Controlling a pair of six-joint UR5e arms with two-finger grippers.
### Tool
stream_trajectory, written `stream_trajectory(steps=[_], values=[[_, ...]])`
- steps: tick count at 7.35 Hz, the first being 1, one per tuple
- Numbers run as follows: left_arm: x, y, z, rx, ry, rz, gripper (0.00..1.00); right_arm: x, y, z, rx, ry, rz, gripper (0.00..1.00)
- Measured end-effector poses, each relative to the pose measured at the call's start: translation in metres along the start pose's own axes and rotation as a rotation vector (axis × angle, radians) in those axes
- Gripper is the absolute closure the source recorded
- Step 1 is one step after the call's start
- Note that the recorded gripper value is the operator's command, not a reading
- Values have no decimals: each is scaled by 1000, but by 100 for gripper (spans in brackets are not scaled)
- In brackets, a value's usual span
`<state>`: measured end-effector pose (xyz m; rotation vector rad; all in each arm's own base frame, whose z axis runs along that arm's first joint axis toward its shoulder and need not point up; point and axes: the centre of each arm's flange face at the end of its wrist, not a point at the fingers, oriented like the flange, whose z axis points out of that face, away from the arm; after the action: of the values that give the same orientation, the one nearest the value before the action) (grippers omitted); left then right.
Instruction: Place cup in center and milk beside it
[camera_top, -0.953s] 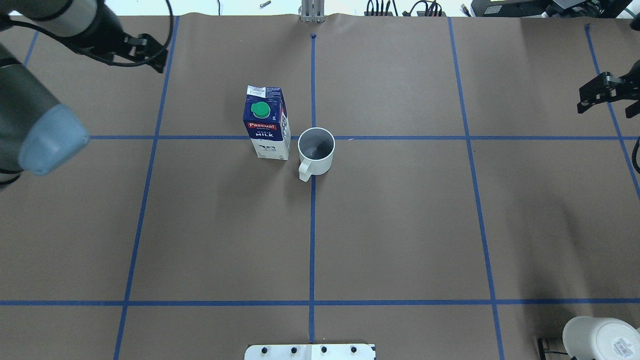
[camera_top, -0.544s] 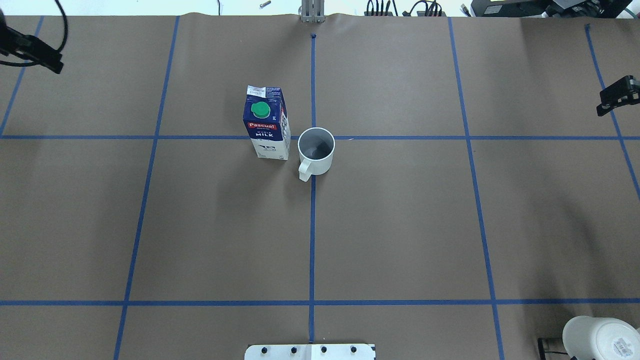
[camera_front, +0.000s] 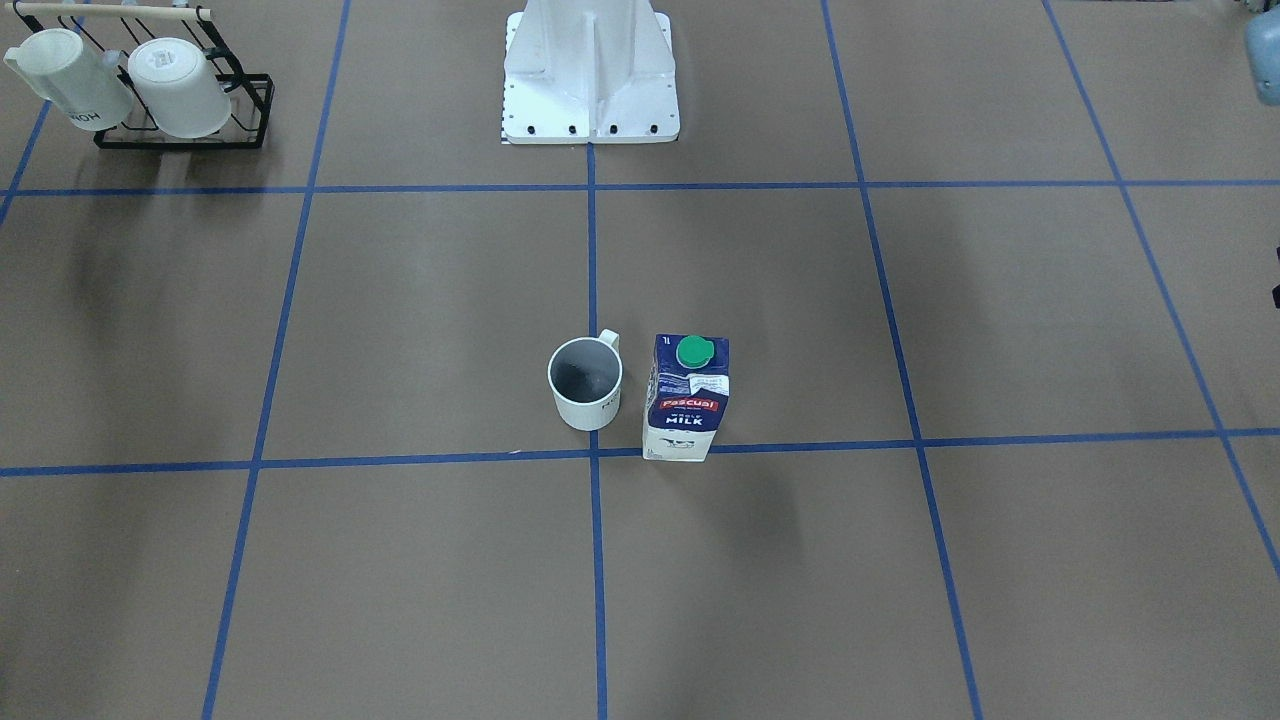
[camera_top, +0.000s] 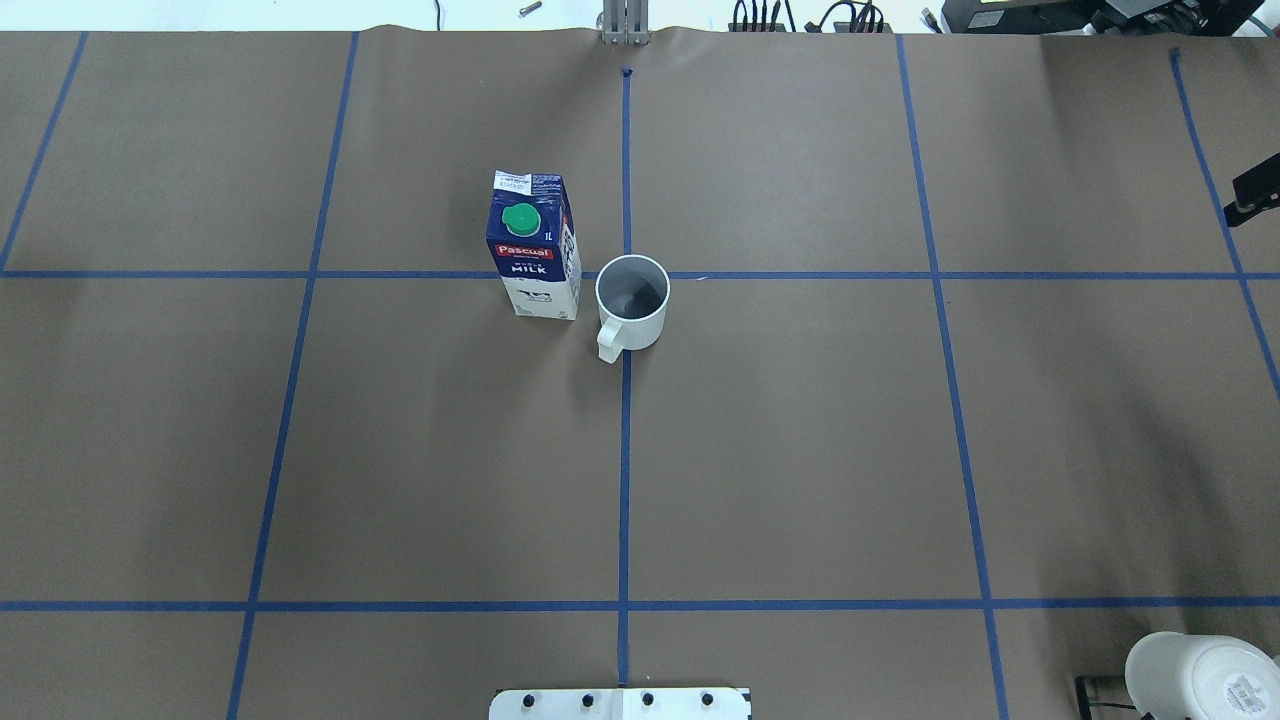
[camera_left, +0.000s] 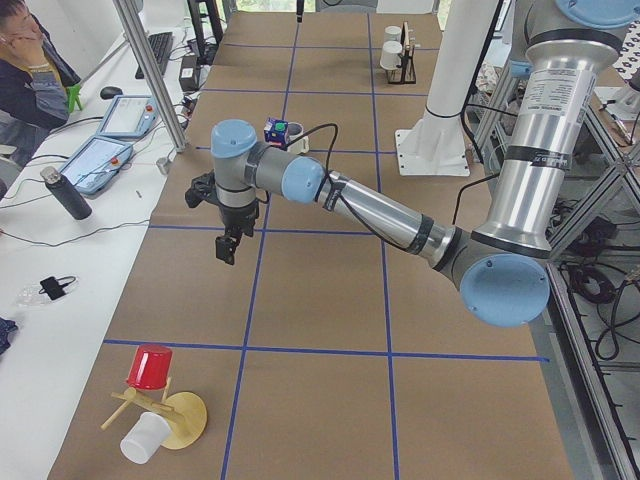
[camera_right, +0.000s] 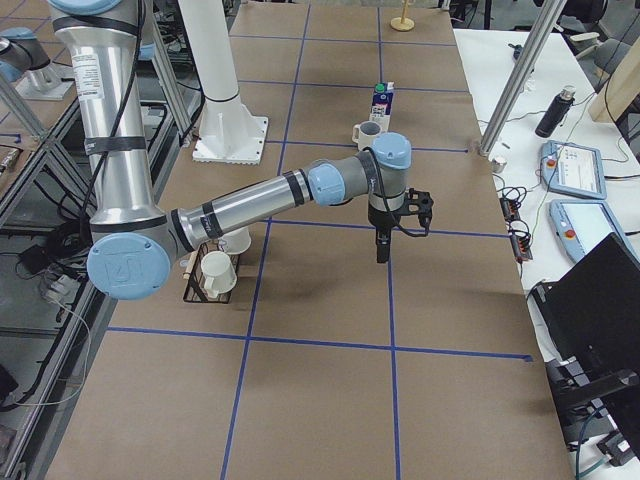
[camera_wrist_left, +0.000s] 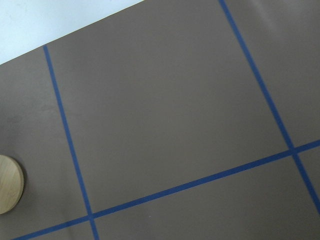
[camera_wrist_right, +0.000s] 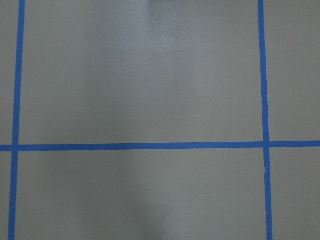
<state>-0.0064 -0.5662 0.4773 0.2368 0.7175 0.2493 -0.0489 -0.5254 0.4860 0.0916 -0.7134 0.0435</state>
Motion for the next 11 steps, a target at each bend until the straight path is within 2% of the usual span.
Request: stream_trajectory(steps=[2,3,5,8,11], values=[[-32,15,9,-15,81,-23,2,29,9,-9,2,-24,-24,0],[-37,23,14,-24,95,-36,2,45,20,-12,-1,-64,-12,0],[-42,36,20,-37,105,-86,2,66,38,-16,32,-131,-14,0],[-29,92,12,-6,97,-165,2,71,43,-18,53,-141,-19,0],[-35,125,23,26,94,-158,2,83,43,-26,71,-140,-4,0]])
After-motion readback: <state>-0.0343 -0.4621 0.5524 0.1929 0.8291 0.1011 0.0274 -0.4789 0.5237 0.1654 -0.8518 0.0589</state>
